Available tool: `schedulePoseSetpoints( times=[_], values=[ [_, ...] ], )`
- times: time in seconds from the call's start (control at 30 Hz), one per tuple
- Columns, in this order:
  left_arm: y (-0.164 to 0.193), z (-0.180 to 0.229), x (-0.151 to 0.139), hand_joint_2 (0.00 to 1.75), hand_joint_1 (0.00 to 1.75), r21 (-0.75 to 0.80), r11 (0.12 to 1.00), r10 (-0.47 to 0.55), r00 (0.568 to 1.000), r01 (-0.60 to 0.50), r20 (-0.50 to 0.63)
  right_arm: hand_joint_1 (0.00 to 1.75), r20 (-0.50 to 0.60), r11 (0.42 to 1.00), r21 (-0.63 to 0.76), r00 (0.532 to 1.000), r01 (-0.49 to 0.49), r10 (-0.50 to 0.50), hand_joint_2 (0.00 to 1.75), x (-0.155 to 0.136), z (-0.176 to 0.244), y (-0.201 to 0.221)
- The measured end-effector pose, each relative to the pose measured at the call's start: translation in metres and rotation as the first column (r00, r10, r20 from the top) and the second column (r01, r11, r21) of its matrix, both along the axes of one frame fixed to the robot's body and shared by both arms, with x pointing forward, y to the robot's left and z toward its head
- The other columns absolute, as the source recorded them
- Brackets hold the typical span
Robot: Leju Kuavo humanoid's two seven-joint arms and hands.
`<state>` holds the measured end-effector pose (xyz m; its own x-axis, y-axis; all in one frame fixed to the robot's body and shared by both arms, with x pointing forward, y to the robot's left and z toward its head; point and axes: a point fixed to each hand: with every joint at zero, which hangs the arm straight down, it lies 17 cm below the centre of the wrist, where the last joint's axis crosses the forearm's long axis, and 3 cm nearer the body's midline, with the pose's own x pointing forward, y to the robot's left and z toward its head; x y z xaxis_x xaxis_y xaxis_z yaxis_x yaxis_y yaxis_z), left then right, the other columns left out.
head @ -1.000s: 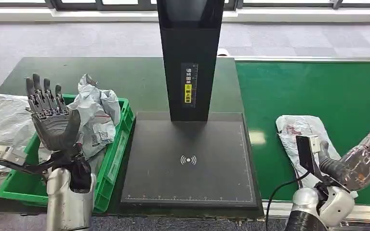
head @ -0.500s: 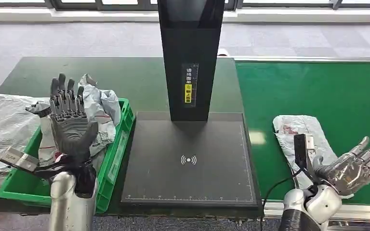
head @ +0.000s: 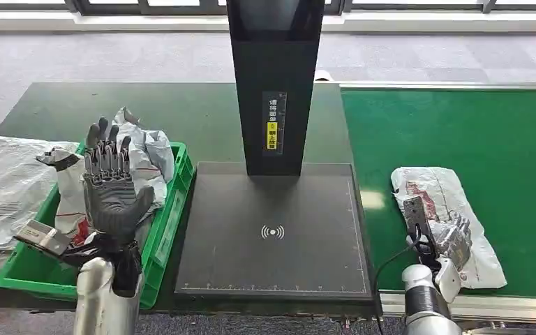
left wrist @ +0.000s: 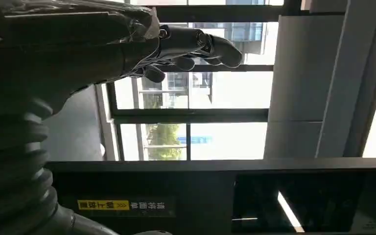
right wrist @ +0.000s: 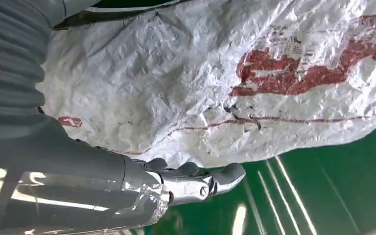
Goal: Moved the parcel from conveyor to table for the left to box.
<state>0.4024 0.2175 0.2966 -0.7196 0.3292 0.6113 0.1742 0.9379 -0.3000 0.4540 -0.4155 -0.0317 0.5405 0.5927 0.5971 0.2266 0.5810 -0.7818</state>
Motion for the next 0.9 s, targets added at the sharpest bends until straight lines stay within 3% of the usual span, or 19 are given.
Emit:
schedulePoseSetpoints(
  times=[0.6, 0.63, 0.9],
  values=[
    [0.000, -0.017, 0.007, 1.75, 0.00, 0.057, 0.996, 0.066, 0.996, -0.063, -0.061, 0.02, -0.106, 1.000, 0.024, 0.994, -0.004, 0.007, 1.75, -0.002, -0.019, 0.004],
    [-0.001, -0.018, 0.007, 1.75, 0.00, 0.058, 0.996, 0.065, 0.996, -0.062, -0.063, 1.75, -0.132, 0.999, 0.032, 0.991, -0.012, 0.016, 1.75, -0.004, -0.025, 0.006],
    [-0.005, -0.026, 0.009, 1.75, 0.00, 0.059, 0.997, 0.051, 0.995, -0.046, -0.083, 1.75, -0.223, 0.999, 0.035, 0.974, -0.025, 0.033, 1.75, -0.015, -0.044, 0.005]
  ],
)
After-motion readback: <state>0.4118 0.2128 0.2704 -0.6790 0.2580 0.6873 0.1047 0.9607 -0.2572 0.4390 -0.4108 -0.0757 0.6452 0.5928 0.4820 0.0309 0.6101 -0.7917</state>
